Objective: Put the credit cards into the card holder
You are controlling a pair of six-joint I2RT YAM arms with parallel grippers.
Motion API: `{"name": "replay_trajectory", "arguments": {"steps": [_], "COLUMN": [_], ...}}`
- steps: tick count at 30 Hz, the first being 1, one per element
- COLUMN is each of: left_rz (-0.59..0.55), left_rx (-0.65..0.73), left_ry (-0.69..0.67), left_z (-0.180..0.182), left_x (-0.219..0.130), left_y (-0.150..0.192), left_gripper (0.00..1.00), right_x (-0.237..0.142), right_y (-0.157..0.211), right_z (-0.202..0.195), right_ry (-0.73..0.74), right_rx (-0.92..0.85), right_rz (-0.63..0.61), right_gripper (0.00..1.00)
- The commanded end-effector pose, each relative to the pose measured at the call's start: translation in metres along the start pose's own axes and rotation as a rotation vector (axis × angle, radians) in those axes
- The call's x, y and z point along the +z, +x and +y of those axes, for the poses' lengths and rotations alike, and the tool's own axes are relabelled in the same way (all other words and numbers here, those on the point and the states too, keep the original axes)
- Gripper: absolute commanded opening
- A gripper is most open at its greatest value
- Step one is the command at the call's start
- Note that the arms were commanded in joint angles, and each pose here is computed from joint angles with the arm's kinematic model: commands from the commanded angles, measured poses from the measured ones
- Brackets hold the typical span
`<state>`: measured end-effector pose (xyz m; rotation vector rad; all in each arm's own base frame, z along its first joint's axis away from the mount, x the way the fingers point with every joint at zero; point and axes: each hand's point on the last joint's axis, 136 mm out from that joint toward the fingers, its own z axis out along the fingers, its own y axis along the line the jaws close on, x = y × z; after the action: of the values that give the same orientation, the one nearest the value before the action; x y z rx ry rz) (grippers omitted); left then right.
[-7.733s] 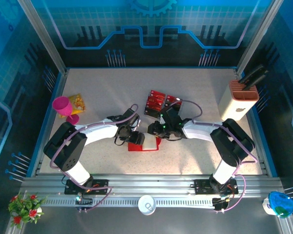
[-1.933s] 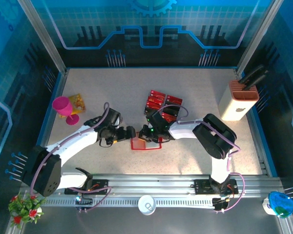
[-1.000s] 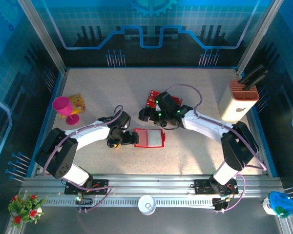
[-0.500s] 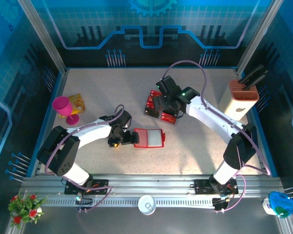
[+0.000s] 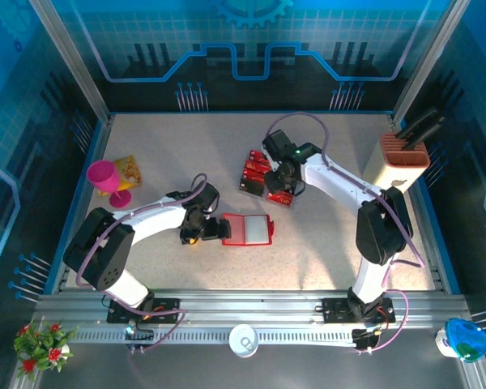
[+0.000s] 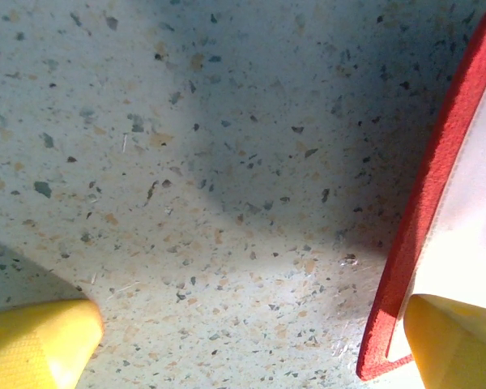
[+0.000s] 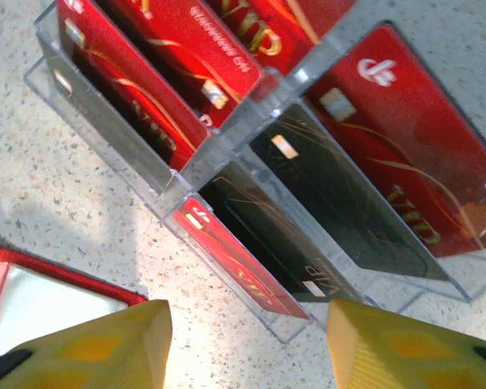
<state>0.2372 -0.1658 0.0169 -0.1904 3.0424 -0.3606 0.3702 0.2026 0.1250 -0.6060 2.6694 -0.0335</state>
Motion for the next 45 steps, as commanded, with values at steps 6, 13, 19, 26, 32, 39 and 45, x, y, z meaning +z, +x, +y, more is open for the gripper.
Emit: {"name": "replay_trajectory", "arguments": {"steps": [6,13,19,26,32,39,45], "left_rz": [-0.062,-0.055,-0.051,-0.05,-0.05,-0.05,-0.048], "left_rx": [0.049,0.052,0.05,0.05,0.049,0.049,0.049], "left_ry": [-0.009,-0.012,-0.011,-0.008,-0.008,-0.005,-0.005], "left_z": [-0.003,-0.004,-0.004,-0.006,-0.007,-0.008,-0.008], "left_x": [0.017,0.018,0.019,0.02,0.02,0.02,0.021], "left_y": [-0.02,-0.021,-0.021,-0.023,-0.024,-0.025,-0.025], "left_gripper": [0.99,0.99,0.99,0.99,0.99,0.99,0.99], "right_x": [0.03,0.041,0.045,0.051,0.059,0.057,0.05], "right_y": [0.014,0.018,0.017,0.017,0.023,0.028,0.029], "right_z": [0.012,0.007,0.002,-0.007,-0.006,0.0,0.005], "right_ry": [-0.061,-0.033,-0.003,0.032,0.022,-0.011,-0.024], "right_rx": [-0.094,-0.12,-0.138,-0.148,-0.157,-0.157,-0.161], "right_rz": [0.102,0.132,0.131,0.137,0.163,0.167,0.155], "right_gripper": [0.34,0.34,0.35,0.35,0.35,0.3,0.21]}}
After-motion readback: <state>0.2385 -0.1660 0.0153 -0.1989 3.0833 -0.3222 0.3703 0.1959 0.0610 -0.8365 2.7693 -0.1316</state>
